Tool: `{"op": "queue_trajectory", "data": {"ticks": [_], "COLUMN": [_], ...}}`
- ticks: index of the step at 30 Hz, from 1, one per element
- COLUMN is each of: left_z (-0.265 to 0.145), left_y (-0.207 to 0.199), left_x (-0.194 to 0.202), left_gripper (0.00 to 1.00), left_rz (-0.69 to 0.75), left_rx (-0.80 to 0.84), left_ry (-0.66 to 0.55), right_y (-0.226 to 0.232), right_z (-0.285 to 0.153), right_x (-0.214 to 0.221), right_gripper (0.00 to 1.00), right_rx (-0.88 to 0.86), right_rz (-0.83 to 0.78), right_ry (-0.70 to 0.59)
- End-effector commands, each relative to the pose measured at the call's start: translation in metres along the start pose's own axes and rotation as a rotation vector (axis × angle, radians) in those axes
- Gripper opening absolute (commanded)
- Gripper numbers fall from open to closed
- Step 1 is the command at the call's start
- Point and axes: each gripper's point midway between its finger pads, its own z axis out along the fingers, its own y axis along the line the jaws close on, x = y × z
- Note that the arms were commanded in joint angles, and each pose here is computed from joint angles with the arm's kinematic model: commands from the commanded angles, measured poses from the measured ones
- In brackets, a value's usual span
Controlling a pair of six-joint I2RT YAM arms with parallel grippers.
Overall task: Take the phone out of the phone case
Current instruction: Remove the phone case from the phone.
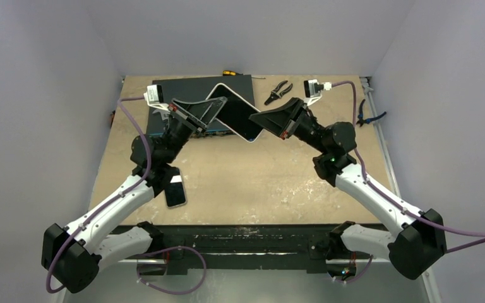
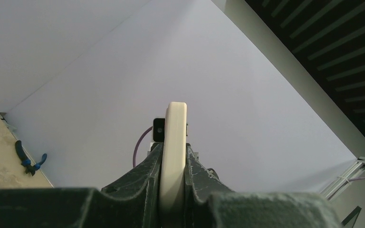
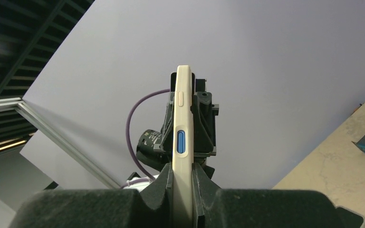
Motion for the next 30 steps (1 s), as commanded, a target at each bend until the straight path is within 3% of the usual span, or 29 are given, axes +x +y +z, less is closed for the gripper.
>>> {"op": "queue_trajectory", "data": {"ticks": [1,8,15,23,30], "left_z": [-0.004,-0.004,-0.006,-0.011,-0.016], "left_y": [-0.025,-0.029,-0.032,-0.033,-0.036], "left_x": [-0.004,-0.001,0.001,0.002,0.003], "left_gripper": [0.16,0.16,0.27,0.19,0.36], "left_rz": [0.002,0.032,0.061,0.098,0.118], "left_rx": [0.082,0.092,0.085,0.071,0.060], "left_ry": [-0.012,0.017,0.037,0.050,0.066], "right_y": [0.047,0.040,0.037,0.035,0.034], "right_z": [0.005,0.009,0.013,0.007,0.003], "right_x": [0.001,0.007,0.008,0.004,-0.004], "right_gripper": [0.00,0.00,0.00,0.00,0.00], "right_rx": [-0.140,-0.124,-0.087,-0.071,-0.057], "right_rz": [0.005,0.057,0.058,0.039,0.024], "right_ry": [0.052,0.105,0.144,0.164,0.149]}}
